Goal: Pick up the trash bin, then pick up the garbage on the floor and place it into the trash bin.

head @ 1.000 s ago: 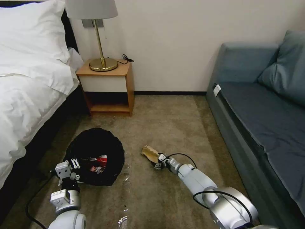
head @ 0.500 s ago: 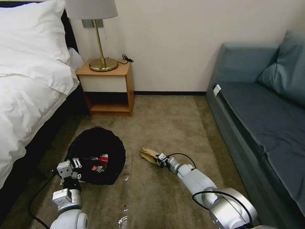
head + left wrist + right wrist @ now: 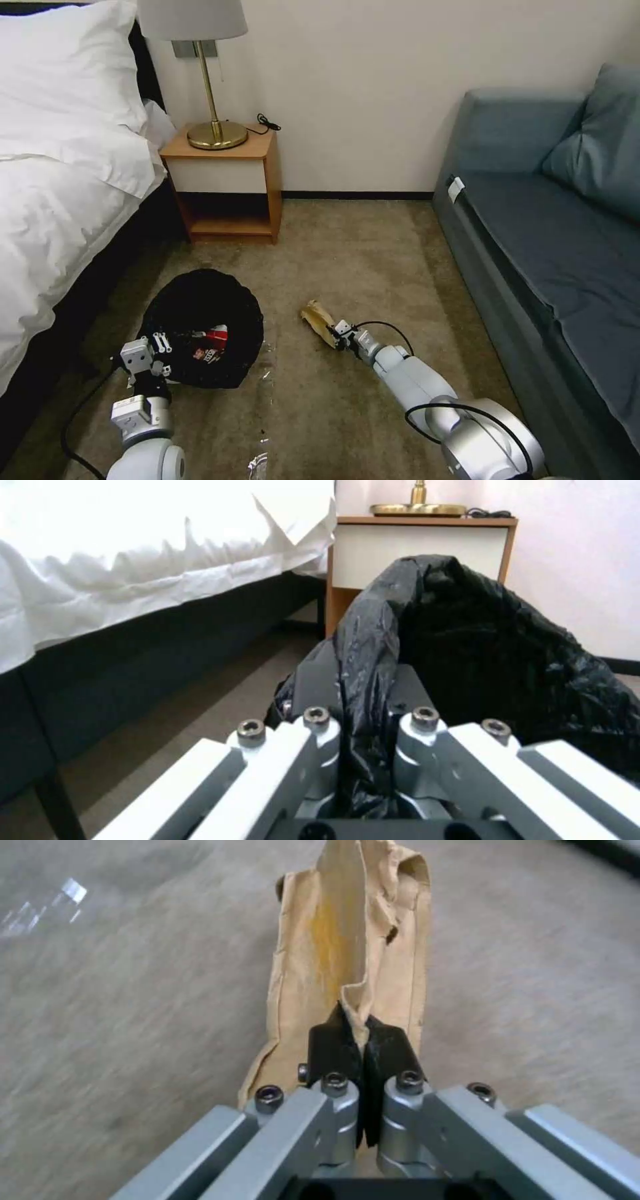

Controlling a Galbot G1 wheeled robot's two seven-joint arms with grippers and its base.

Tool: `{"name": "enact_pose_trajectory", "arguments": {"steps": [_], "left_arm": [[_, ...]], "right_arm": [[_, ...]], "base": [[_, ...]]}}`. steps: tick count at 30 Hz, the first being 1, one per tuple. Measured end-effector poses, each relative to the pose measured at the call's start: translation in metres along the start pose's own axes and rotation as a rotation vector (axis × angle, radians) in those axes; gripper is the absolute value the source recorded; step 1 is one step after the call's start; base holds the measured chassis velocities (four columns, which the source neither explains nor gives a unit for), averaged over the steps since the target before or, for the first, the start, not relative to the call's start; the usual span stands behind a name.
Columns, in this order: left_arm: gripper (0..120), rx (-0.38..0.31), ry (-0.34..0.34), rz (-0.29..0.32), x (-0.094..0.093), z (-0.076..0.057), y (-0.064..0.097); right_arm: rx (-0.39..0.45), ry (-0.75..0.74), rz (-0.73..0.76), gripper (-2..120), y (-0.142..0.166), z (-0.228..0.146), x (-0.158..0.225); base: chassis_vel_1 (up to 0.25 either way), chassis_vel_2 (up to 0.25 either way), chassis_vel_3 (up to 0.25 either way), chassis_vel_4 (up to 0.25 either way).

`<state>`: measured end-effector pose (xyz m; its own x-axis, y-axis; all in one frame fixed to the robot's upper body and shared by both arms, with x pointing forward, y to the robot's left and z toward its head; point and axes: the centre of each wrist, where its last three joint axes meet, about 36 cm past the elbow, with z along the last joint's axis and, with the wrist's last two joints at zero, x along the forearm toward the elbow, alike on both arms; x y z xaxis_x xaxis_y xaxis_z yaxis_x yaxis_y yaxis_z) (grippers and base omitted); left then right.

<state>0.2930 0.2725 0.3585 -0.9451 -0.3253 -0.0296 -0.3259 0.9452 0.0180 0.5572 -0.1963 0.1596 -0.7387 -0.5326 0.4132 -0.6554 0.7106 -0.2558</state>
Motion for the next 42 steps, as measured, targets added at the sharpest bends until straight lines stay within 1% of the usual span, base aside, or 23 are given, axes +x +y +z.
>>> {"name": "enact_pose_trajectory", "arguments": {"steps": [2, 3, 4, 5, 6, 9, 12, 15, 16, 19, 21, 22, 23, 26, 28, 29, 30, 31, 32, 33, 34, 37, 42], "left_arm": [[5, 0.000, 0.003, 0.000, -0.001, 0.001, -0.001], [5, 0.001, 0.007, 0.000, -0.002, 0.003, -0.002], [5, 0.001, 0.007, 0.000, -0.002, 0.003, -0.002], [5, 0.003, 0.011, 0.002, -0.002, 0.005, -0.003], [5, 0.003, 0.011, 0.002, -0.002, 0.005, -0.003], [5, 0.006, 0.018, 0.000, -0.006, 0.007, -0.006], [5, 0.007, 0.019, 0.001, -0.007, 0.008, -0.006], [5, 0.010, 0.025, -0.001, -0.009, 0.010, -0.007], [5, 0.010, 0.025, -0.001, -0.009, 0.010, -0.007], [5, 0.011, 0.031, -0.003, -0.010, 0.012, -0.007], [5, 0.011, 0.039, -0.006, -0.011, 0.015, -0.006], [5, 0.011, 0.039, -0.006, -0.011, 0.015, -0.006], [5, 0.012, 0.041, -0.008, -0.011, 0.016, -0.006], [5, 0.013, 0.042, -0.009, -0.012, 0.017, -0.005], [5, 0.015, 0.043, -0.010, -0.013, 0.017, -0.006], [5, 0.021, 0.042, -0.012, -0.013, 0.017, -0.007], [5, 0.021, 0.042, -0.012, -0.013, 0.017, -0.007], [5, 0.025, 0.042, -0.011, -0.014, 0.017, -0.008], [5, 0.025, 0.042, -0.011, -0.014, 0.017, -0.008], [5, 0.029, 0.043, -0.009, -0.014, 0.017, -0.010], [5, 0.029, 0.043, -0.009, -0.014, 0.017, -0.010], [5, 0.040, 0.041, -0.009, -0.015, 0.016, -0.015], [5, 0.043, 0.039, -0.009, -0.016, 0.015, -0.016]], "right_arm": [[-0.003, -0.022, 0.023, 0, -0.006, -0.002, 0.002], [-0.005, -0.076, 0.067, 0, -0.015, -0.009, 0.004], [-0.005, -0.076, 0.067, 0, -0.015, -0.009, 0.004], [-0.010, -0.141, 0.108, 0, -0.022, -0.018, 0.005], [-0.010, -0.141, 0.108, 0, -0.022, -0.018, 0.005], [-0.011, -0.312, 0.183, 0, -0.028, -0.042, 0.002], [-0.010, -0.361, 0.202, 0, -0.029, -0.052, -0.001], [-0.022, -0.498, 0.244, 0, -0.026, -0.086, -0.006], [-0.022, -0.498, 0.244, 0, -0.026, -0.086, -0.006], [-0.011, -0.563, 0.241, 0, -0.021, -0.104, -0.005], [0.008, -0.653, 0.215, 0, -0.006, -0.127, -0.003], [0.008, -0.653, 0.215, 0, -0.006, -0.127, -0.003], [0.014, -0.695, 0.193, 0, 0.006, -0.138, 0.000], [0.017, -0.718, 0.177, 0, 0.015, -0.144, 0.002], [0.025, -0.754, 0.142, 0, 0.032, -0.153, 0.006], [0.028, -0.775, 0.116, 0, 0.047, -0.159, 0.009], [0.028, -0.775, 0.116, 0, 0.047, -0.159, 0.009], [0.029, -0.793, 0.083, 0, 0.065, -0.165, 0.012], [0.029, -0.793, 0.083, 0, 0.065, -0.165, 0.012], [0.032, -0.805, 0.049, 0, 0.082, -0.168, 0.014], [0.032, -0.805, 0.049, 0, 0.082, -0.168, 0.014], [0.038, -0.813, -0.007, 0, 0.109, -0.169, 0.016], [0.037, -0.810, -0.040, 0, 0.126, -0.164, 0.018]], "base": [[0.000, 0.000, 0.000, 0.000], [0.000, 0.000, 0.000, 0.000], [0.000, 0.000, 0.000, 0.000], [0.000, 0.000, 0.000, 0.000], [0.000, 0.000, 0.000, 0.000], [0.000, 0.000, 0.000, 0.000], [0.000, 0.000, 0.000, 0.000], [0.000, 0.000, 0.000, 0.000], [0.000, 0.000, 0.000, 0.000], [0.000, 0.000, 0.000, 0.000], [0.000, 0.000, 0.000, 0.000], [0.000, 0.000, 0.000, 0.000], [0.000, 0.000, 0.000, 0.000], [0.000, 0.000, 0.000, 0.000], [0.000, 0.000, 0.000, 0.000], [0.000, 0.000, 0.000, 0.000], [0.000, 0.000, 0.000, 0.000], [0.000, 0.000, 0.000, 0.000], [0.000, 0.000, 0.000, 0.000], [0.000, 0.000, 0.000, 0.000], [0.000, 0.000, 0.000, 0.000], [0.000, 0.000, 0.000, 0.000], [0.000, 0.000, 0.000, 0.000]]}}
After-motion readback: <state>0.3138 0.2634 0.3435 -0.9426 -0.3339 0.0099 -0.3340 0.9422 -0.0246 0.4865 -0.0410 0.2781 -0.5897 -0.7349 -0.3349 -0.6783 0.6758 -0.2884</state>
